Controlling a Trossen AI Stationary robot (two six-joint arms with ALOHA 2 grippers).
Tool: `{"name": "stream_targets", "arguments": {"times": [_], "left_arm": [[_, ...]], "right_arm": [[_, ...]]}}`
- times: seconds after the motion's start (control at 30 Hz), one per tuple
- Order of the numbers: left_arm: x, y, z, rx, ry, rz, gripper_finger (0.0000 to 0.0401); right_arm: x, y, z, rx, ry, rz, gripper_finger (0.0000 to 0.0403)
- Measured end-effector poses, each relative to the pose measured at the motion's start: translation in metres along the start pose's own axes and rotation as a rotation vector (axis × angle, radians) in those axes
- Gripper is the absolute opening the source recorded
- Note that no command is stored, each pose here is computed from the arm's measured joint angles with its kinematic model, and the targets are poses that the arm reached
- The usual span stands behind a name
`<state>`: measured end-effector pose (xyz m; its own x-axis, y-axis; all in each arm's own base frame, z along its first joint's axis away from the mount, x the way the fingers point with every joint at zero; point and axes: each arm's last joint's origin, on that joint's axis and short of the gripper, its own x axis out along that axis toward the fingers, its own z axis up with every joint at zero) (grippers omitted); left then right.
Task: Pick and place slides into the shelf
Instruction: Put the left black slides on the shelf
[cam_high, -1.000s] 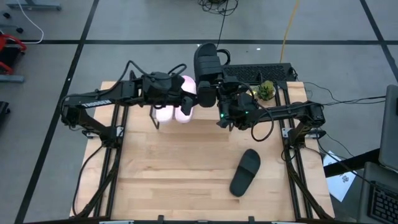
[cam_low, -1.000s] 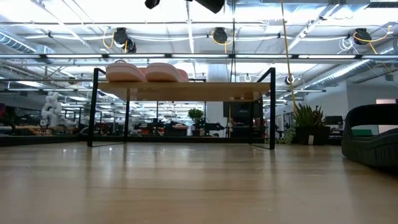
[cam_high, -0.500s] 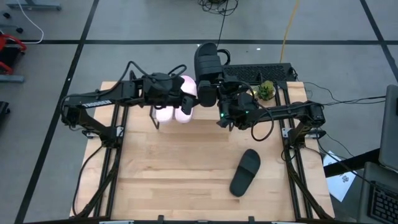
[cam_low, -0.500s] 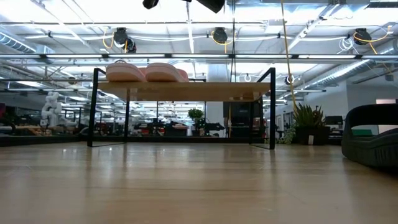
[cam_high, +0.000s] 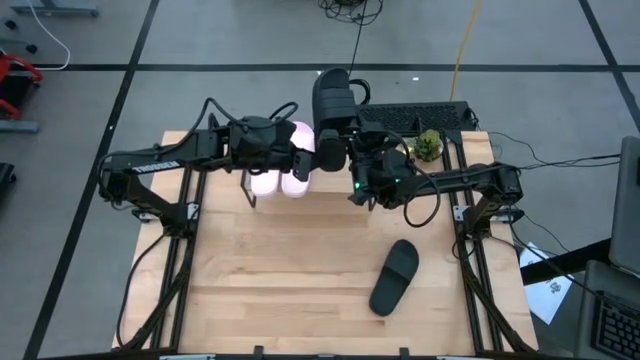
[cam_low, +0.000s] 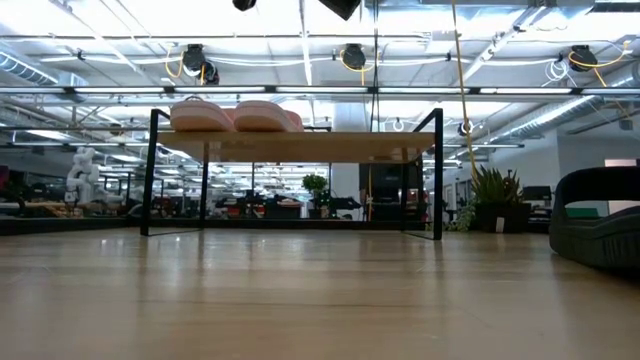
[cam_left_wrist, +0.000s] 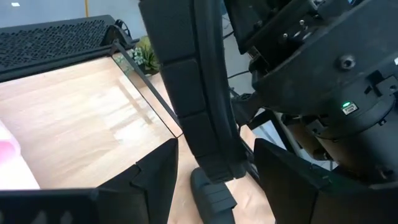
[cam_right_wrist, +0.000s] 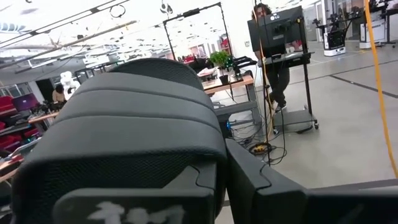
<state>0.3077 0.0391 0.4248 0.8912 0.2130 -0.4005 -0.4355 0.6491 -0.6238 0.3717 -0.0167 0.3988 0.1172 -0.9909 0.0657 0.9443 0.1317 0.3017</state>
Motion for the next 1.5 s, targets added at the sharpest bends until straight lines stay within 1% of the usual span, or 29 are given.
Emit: {"name": "stream_targets", "arguments": {"times": [0.13,0.33,0.43,0.53,0.63,0.77,0.8,1.23,1.33,1.5], "left_arm": [[0.009,0.0,-0.005,-0.014,0.02,0.011,0.0212],[0.016,-0.001,-0.006,-0.015,0.014,0.007,0.0212],[0.015,-0.002,-0.005,-0.009,0.003,-0.001,0.0211],[0.015,-0.001,-0.005,0.017,-0.008,0.011,0.0201],[0.016,-0.001,-0.005,0.052,-0.007,0.012,0.0157],[0.016,-0.001,-0.004,0.109,-0.009,0.012,0.0056],[0.016,-0.001,-0.004,0.121,-0.011,0.01,0.0041],[0.015,-0.002,-0.004,0.172,-0.005,-0.003,0.0041],[0.015,-0.002,-0.006,0.186,0.002,0.002,0.0041],[0.015,-0.001,-0.007,0.194,0.012,0.023,0.0041]], "right_arm": [[0.0,0.0,-0.001,0.038,0.001,0.001,0.0008],[0.0,0.0,-0.001,0.032,0.003,-0.003,0.0008],[0.0,0.0,-0.001,0.03,0.004,-0.005,0.0008],[0.0,0.0,-0.001,0.033,0.003,-0.004,0.0008],[0.0,0.0,-0.001,0.032,0.002,-0.002,0.0008],[0.0,0.0,0.0,0.039,0.002,-0.002,0.0008],[0.0,0.0,0.0,0.039,0.002,-0.002,0.0008],[-0.008,0.001,0.0,0.012,0.009,0.017,0.0009],[-0.011,0.001,0.0,-0.015,0.014,0.015,0.0009],[-0.018,0.001,0.0,-0.079,0.043,-0.025,0.001]]}}
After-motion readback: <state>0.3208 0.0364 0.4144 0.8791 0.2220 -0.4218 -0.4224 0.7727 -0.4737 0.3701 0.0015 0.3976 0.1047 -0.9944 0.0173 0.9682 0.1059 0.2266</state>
